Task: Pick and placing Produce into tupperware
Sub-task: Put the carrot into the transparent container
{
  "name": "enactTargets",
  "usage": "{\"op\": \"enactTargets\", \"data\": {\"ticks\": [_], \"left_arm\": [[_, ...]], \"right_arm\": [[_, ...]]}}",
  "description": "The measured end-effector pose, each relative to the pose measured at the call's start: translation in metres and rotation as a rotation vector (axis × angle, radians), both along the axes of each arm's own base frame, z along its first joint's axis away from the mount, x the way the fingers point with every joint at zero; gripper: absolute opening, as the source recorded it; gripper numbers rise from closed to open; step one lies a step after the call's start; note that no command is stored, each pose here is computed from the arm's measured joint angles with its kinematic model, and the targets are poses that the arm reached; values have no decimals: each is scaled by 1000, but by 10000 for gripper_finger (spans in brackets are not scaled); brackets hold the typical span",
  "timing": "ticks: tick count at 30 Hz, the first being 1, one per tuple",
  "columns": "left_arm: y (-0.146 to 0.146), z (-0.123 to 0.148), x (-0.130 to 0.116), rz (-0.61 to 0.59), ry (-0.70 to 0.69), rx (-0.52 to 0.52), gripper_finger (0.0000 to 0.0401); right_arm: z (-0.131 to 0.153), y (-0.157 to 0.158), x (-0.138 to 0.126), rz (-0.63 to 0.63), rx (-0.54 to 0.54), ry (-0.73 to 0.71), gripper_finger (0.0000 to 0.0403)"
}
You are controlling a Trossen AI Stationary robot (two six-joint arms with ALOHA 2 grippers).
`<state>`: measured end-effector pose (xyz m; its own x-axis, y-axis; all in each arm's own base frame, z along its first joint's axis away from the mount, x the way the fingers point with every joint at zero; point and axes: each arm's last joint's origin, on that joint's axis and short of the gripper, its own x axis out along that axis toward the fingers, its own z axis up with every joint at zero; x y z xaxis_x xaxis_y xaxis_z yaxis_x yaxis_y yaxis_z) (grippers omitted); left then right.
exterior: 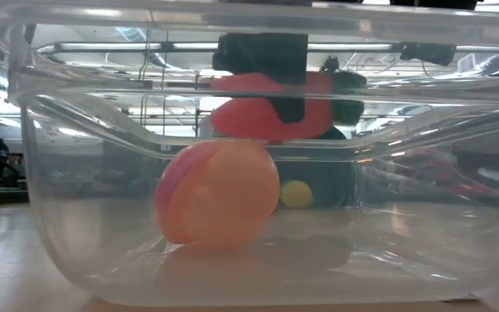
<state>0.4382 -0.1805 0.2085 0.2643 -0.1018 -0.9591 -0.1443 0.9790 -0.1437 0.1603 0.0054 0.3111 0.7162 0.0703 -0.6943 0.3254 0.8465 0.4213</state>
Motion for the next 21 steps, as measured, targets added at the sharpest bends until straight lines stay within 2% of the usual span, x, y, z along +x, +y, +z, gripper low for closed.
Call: {"op": "enactTargets", "data": {"ticks": [6, 13, 21], "left_arm": [[1, -14, -4, 0, 39, 16, 192], [1, -24, -2, -14, 7, 8, 184], [3, -33, -4, -14, 20, 13, 192]], "right_arm": [[0, 0, 0, 5, 5, 0, 85], [0, 0, 0, 6, 5, -1, 85], [0, 0, 0, 6, 7, -1, 85]]}}
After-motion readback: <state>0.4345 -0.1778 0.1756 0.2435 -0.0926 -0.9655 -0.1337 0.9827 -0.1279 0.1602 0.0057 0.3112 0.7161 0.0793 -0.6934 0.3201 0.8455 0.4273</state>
